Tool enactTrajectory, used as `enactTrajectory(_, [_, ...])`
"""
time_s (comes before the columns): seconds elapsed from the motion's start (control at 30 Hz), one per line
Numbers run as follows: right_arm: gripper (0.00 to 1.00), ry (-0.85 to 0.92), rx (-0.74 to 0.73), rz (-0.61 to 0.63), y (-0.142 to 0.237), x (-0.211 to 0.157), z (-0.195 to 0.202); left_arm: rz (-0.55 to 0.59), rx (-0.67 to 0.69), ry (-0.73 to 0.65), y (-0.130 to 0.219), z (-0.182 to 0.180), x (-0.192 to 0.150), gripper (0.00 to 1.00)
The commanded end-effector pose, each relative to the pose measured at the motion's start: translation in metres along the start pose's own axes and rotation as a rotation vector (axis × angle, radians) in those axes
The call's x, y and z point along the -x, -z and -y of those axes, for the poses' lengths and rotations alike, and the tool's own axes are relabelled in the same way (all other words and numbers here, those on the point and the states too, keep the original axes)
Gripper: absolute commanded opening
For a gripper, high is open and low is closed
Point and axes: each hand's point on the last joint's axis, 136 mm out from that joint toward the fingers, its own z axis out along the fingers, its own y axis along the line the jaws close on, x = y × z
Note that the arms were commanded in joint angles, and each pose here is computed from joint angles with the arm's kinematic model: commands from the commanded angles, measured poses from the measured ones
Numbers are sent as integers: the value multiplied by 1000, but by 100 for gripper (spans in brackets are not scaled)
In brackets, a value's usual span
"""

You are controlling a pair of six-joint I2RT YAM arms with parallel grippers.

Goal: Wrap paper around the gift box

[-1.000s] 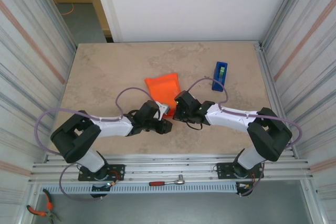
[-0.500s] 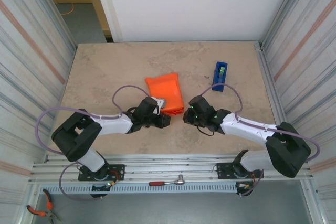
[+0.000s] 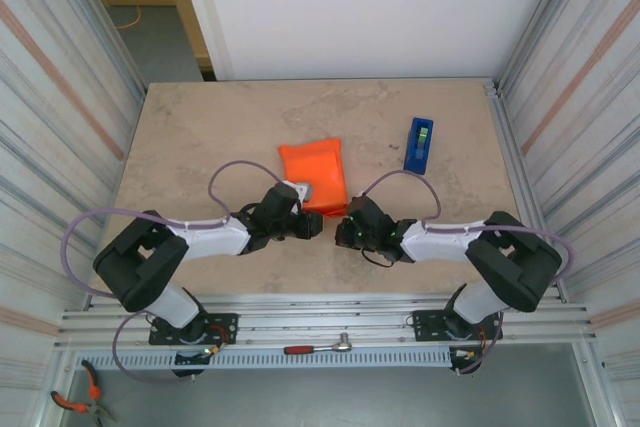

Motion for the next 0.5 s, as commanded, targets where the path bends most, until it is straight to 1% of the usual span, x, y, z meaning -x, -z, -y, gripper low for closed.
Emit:
enactTrajectory(0.0, [0,11,44,67,-8,15,-18,61,-16,15,5,6,19,32])
enactTrajectory(0.13, [0,-1,49,101,-14,25,-19,58,-27,15,12,8,19,32])
enactTrajectory(0.23, [0,-7,57,108,-16,35,-21,51,-50,4,26,14,20,33])
enactTrajectory(0.37, [0,-1,64,97,-19,46,-24,42,-61,-41,50,16,22,41])
enactTrajectory(0.47, [0,-1,69,92,-20,52,-24,48,-50,-78,67,11,32,51])
